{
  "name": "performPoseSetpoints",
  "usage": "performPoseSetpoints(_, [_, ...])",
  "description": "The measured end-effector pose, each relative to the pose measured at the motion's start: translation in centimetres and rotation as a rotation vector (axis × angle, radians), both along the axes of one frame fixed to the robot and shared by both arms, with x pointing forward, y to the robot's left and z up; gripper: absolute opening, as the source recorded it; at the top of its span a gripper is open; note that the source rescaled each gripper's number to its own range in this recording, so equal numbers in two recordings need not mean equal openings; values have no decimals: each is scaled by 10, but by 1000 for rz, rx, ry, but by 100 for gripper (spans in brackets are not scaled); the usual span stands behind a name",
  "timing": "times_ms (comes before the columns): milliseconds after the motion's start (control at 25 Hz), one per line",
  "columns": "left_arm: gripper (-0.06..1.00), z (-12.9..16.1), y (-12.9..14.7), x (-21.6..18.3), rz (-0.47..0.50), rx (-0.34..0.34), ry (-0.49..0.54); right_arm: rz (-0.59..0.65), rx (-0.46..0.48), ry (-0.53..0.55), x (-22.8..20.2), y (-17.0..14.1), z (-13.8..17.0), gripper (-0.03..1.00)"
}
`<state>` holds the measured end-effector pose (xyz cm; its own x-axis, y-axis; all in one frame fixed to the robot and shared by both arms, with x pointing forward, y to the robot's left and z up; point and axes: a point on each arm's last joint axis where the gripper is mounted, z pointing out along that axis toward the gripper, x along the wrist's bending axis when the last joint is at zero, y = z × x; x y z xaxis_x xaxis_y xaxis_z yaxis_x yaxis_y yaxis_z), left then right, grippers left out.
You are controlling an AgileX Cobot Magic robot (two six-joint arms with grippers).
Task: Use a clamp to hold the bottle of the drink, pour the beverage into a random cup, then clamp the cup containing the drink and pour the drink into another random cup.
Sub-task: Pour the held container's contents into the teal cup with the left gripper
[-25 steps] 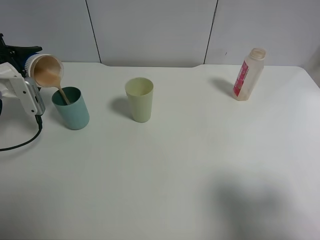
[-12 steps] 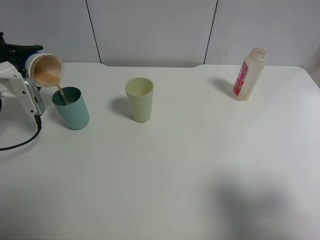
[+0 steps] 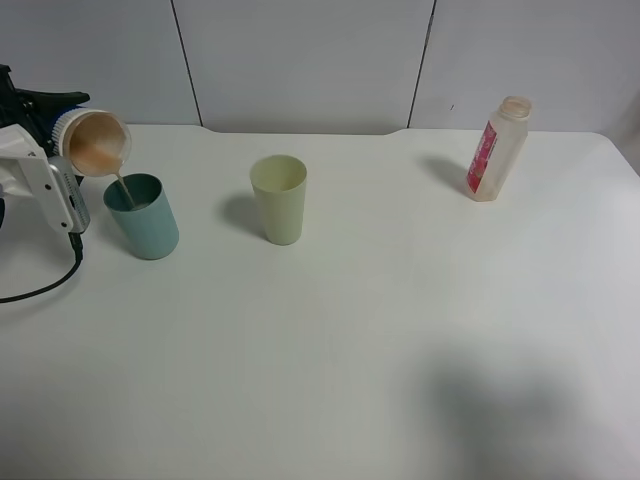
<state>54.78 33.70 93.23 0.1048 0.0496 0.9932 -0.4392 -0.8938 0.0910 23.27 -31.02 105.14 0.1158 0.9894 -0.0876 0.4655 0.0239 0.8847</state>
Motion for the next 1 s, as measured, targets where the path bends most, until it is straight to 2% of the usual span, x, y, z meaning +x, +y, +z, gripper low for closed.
performPoseSetpoints(1000, [1,-1,-3,-2,-36,15,6,0,0,0,0,0,0,100])
